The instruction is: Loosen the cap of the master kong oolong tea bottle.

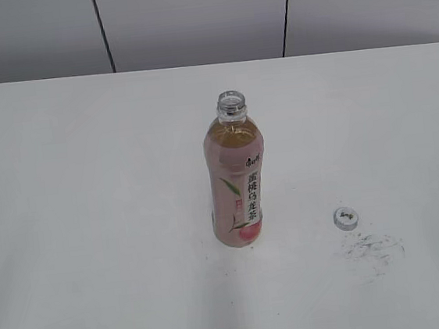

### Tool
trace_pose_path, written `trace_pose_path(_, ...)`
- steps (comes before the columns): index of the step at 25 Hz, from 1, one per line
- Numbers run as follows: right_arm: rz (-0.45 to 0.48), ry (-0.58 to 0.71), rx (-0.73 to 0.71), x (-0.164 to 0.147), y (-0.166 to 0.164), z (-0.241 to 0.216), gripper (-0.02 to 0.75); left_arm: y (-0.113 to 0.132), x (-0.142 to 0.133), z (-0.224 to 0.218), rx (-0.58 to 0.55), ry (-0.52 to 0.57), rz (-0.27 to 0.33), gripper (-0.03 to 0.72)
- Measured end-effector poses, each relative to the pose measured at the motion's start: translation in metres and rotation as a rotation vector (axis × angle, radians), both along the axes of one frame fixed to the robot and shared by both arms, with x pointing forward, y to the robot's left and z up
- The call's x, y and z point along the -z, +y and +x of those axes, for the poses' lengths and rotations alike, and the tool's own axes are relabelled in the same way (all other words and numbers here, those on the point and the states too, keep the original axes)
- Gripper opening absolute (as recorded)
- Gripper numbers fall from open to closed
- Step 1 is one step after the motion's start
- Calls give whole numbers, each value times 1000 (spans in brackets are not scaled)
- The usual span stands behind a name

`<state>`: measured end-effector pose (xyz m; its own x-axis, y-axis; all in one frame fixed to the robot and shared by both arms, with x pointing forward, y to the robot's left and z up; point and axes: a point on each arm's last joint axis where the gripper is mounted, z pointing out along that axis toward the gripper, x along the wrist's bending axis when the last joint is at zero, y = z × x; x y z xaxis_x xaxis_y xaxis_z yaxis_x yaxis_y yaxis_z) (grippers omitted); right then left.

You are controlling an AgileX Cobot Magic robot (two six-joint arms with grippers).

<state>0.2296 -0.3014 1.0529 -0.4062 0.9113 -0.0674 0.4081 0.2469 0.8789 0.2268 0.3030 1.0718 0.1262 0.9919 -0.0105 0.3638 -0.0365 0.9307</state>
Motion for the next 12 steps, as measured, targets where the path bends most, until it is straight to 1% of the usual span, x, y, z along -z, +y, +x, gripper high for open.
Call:
trace_pose_path(3,1,-1,0,0,0,0,554,1,0,0,-6,-2,10,500)
trace_pose_path(4,2,0,-1,0,0,0,554,0,0,0,0,-1,1,500)
trace_pose_path(7,1,-1,-1,0,0,0,554,0,0,0,0,-1,1,500)
trace_pose_path(8,1,-1,-1,0,0,0,554,1,0,0,-6,-2,10,500)
trace_pose_path(11,1,-1,-1,0,0,0,554,0,0,0,0,-1,1,500)
trace_pose_path(12,1,-1,-1,0,0,0,554,1,0,0,-6,-2,10,500)
